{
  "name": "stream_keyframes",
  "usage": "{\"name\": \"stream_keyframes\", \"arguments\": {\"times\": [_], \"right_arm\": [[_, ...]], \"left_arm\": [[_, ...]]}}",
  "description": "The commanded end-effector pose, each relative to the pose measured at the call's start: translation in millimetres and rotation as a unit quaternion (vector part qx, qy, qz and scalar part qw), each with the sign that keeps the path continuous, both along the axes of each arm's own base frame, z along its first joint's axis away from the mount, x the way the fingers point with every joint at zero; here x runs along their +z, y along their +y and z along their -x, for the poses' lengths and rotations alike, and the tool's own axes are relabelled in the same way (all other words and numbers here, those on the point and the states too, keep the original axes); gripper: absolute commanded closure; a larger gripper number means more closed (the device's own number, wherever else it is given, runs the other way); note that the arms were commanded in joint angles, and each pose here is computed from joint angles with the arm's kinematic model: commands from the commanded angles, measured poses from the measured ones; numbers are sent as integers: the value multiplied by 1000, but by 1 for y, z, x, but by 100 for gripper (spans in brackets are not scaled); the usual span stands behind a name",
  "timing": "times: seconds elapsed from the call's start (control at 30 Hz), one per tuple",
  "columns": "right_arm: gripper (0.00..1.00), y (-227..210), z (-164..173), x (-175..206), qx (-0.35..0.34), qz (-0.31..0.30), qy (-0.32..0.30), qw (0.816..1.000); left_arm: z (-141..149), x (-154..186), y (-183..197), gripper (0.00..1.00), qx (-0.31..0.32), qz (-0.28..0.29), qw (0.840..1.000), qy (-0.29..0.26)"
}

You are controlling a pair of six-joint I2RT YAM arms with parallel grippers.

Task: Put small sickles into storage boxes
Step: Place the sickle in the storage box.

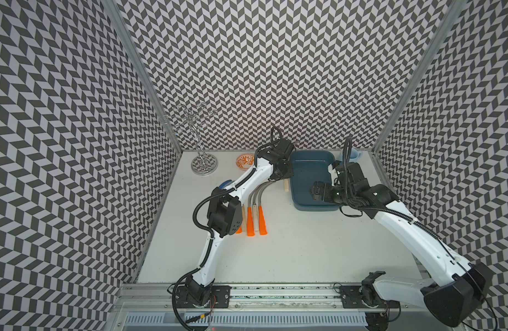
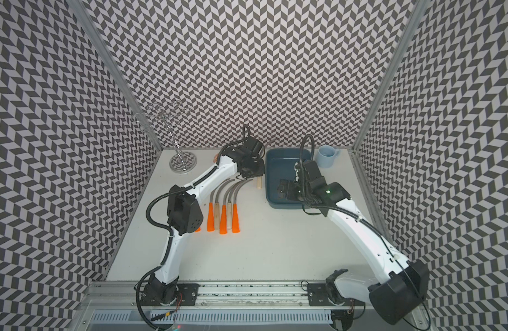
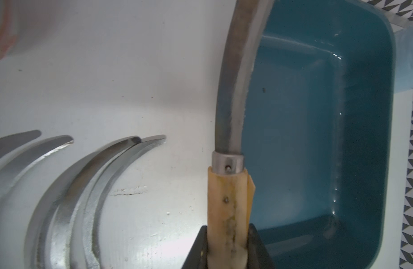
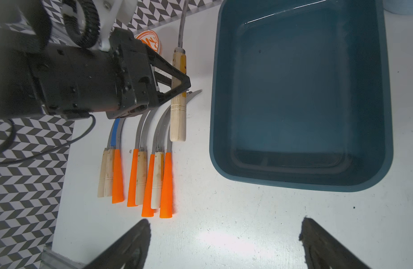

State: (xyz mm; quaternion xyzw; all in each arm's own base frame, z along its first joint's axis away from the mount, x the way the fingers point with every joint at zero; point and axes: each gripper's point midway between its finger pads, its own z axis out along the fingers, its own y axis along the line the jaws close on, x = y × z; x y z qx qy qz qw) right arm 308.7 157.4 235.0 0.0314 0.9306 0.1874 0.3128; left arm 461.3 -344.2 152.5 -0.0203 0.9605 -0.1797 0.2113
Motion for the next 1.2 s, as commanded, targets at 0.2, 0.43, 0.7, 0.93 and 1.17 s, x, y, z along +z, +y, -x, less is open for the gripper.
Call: {"name": "stream_keyframes", "arguments": {"times": [0.2,0.43,0.7,0.93,1.17], "right_arm": [[0,-8,8,-4,-3,-8,-2,1000],[0,-12,10,-8,-6,-9,0,1000],[0,-17,13,-12,-9,-12,3,1000],[0,-19,13,-14,-8,-12,5,1000],[0,-21,11,-15,-8,-11,5,1000]], "left_arm": [[7,0,-50,96,-27,62,998,8],[4,-22,-74,96,-40,75,996,10],[-7,-52,-85,93,-30,78,996,8],[-12,-69,-92,81,-20,94,995,15],[-9,-77,-93,67,-21,94,995,26]]}}
